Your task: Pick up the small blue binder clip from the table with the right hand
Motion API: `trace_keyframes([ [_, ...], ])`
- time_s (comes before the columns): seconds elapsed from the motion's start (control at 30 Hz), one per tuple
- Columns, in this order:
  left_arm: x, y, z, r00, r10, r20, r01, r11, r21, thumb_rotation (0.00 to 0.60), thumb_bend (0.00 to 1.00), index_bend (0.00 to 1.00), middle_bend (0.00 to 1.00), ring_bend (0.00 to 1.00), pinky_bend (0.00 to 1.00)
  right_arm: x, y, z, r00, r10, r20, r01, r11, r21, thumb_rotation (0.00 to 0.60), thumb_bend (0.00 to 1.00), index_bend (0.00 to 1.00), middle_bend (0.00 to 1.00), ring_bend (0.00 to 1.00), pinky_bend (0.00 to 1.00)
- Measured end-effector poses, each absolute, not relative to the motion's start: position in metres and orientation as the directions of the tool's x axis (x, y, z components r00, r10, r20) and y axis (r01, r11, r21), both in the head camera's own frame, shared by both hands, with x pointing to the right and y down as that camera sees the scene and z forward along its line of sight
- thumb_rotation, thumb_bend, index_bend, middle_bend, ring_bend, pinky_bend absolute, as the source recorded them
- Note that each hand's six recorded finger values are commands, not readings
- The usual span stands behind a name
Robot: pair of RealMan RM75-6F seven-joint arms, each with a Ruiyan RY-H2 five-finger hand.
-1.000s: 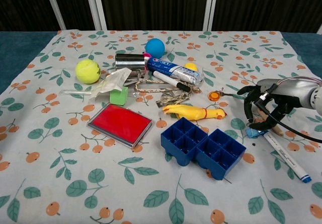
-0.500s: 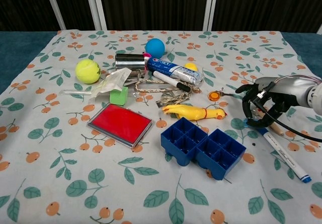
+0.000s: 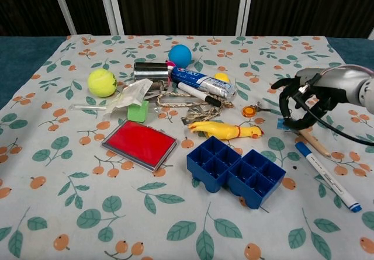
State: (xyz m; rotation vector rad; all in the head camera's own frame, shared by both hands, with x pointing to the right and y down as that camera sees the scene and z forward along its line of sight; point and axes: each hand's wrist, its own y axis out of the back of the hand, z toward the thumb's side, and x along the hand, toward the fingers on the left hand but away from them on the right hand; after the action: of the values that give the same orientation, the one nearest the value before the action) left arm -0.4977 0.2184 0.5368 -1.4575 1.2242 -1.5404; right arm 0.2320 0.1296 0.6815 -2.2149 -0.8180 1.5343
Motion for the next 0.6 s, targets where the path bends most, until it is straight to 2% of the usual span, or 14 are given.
trace_keyframes([
  [0.33,-0.498,0.218,0.536,-0.143,-0.929,0.342,-0.133,-0.324,-0.937,0.6,0.5,0.0,0.0,0.06,0.03,0.238,0.099,0.645,0.256,0.688,-0.679,0.394,-0.716,-0.577,0.6,0.74,0.76,0.04,0.02,0.21],
  [0.43,-0.497,0.219,0.536,-0.143,-0.929,0.343,-0.133,-0.325,-0.936,0.6,0.5,0.01,0.0,0.06,0.03,0.239,0.091,0.634,0.27,0.694,-0.667,0.463,-0.701,-0.542,0.6,0.74,0.76,0.04,0.02,0.21],
  [0.6,-0.496,0.219,0.536,-0.141,-0.928,0.344,-0.134,-0.326,-0.936,0.6,0.5,0.01,0.0,0.06,0.03,0.237,0.077,0.615,0.311,0.692,-0.652,0.614,-0.67,-0.417,0.6,0.74,0.76,0.04,0.02,0.21],
])
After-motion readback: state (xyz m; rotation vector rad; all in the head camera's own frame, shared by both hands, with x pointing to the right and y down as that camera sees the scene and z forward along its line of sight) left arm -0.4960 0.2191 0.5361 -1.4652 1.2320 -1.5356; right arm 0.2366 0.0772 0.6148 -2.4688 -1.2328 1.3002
